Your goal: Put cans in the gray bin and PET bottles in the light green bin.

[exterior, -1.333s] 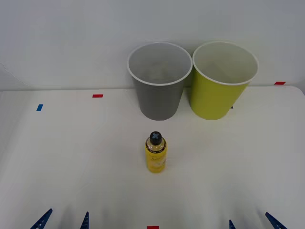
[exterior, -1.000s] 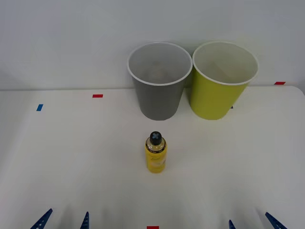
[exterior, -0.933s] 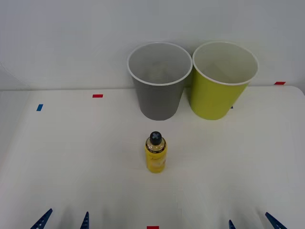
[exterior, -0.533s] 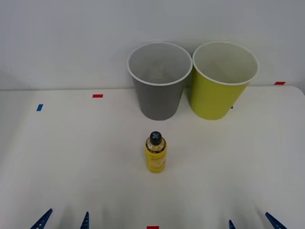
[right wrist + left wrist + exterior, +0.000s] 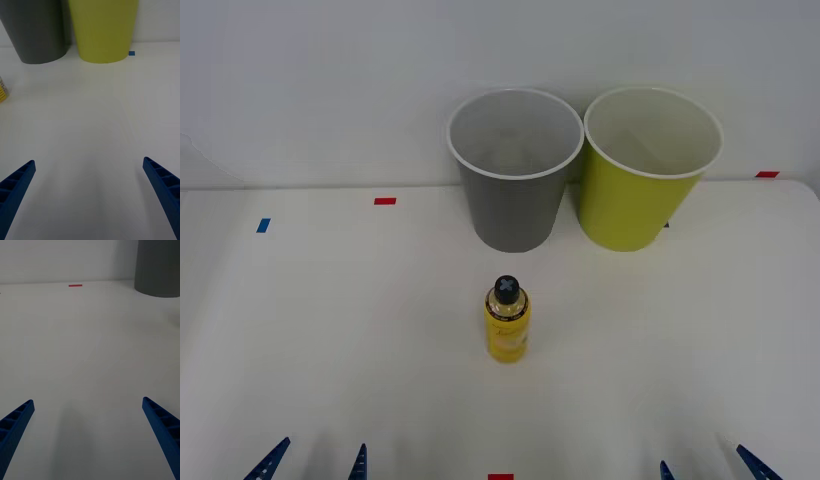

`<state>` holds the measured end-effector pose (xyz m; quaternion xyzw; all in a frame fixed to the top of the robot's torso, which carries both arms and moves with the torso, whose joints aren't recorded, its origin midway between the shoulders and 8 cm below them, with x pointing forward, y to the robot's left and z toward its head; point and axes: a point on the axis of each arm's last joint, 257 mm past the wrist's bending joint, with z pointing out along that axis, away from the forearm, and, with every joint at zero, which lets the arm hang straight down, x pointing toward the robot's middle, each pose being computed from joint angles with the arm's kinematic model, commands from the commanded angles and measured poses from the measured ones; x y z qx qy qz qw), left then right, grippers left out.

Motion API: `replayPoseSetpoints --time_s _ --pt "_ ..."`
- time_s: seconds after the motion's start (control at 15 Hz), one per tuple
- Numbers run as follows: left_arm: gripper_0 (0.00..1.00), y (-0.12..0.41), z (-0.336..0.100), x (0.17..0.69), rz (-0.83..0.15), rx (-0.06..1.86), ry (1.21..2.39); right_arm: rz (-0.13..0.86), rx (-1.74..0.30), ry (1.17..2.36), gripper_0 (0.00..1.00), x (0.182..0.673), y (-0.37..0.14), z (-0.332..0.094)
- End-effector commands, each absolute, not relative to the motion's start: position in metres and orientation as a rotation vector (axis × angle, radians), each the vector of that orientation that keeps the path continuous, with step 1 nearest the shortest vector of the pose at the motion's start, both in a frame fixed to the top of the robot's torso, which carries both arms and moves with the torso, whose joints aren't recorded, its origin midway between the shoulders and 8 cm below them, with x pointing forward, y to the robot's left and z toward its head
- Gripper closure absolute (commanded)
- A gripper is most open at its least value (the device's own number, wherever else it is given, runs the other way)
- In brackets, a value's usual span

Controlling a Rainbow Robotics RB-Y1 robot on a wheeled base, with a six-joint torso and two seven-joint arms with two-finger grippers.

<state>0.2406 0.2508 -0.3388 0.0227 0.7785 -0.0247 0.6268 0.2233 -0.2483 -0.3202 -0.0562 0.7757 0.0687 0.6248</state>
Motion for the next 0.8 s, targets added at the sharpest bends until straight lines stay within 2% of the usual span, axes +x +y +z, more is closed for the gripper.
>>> replayPoseSetpoints --time_s 0.07,0.8 --pt "0.00 0.2508 -0.3388 0.2406 -0.057 0.052 1.785 0.158 -0.129 1.780 0.00 0.2233 -0.2483 -0.3202" --pt "0.00 0.2508 -0.3388 0.2406 -0.057 0.052 1.785 0.158 -0.129 1.780 0.00 0.2233 -0.2483 -0.3202"
